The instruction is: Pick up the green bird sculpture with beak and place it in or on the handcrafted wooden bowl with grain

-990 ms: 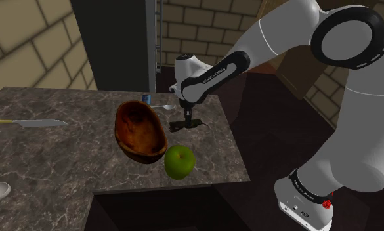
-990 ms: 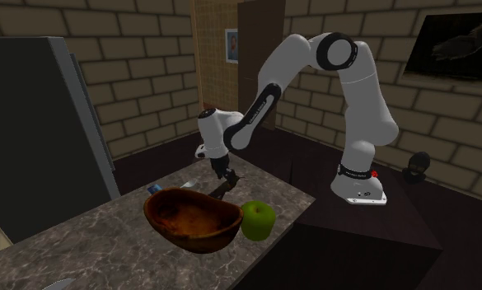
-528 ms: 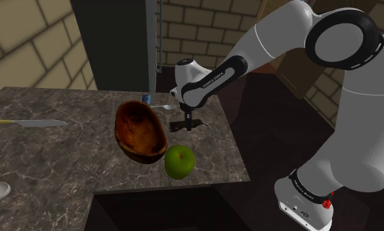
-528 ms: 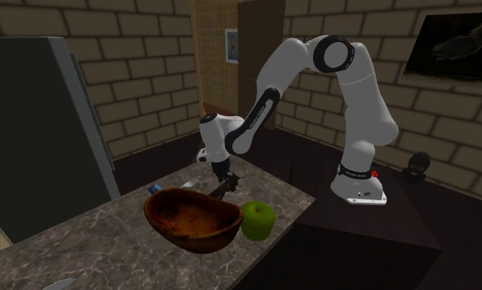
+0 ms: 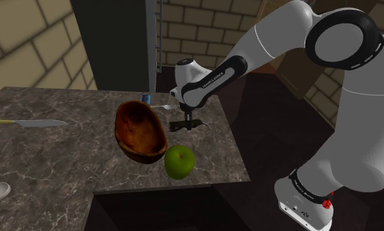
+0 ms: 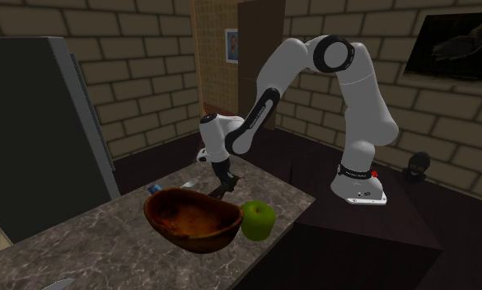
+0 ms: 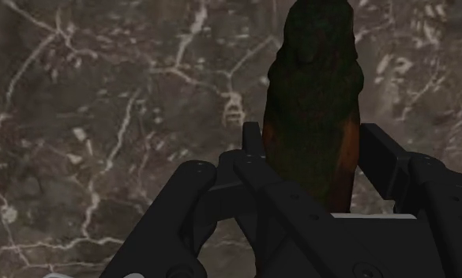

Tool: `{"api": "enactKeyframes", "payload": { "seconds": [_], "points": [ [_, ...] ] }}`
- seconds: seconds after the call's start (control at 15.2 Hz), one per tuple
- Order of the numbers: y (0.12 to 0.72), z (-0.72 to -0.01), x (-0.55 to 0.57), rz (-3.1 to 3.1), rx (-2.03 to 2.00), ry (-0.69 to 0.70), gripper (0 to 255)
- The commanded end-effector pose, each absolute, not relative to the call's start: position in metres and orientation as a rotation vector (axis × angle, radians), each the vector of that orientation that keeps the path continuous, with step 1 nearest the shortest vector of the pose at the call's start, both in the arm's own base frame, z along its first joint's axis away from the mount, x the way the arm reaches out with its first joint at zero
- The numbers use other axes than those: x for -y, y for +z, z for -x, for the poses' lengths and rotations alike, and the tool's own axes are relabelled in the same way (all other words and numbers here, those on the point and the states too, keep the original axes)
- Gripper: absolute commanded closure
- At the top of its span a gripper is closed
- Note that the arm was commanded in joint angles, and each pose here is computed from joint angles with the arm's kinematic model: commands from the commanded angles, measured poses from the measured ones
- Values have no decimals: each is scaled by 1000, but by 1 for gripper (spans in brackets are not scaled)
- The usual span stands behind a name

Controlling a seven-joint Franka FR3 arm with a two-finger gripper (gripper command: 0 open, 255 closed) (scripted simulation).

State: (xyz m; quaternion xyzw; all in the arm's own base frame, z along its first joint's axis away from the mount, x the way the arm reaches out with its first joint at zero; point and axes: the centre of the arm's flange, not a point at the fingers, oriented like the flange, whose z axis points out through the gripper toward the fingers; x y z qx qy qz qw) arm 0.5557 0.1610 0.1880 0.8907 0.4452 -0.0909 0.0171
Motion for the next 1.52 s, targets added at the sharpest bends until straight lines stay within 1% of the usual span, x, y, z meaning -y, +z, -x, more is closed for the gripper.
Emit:
{"api": "enactKeyframes", "payload": {
  "seconds": [0.0, 0.26, 1.45],
  "points": [
    [188, -556, -161, -2768, -1384, -282, 255],
    [188, -556, -161, -2768, -1384, -282, 255],
    [283, -556, -161, -2768, -1384, -282, 255]
  ]
}}
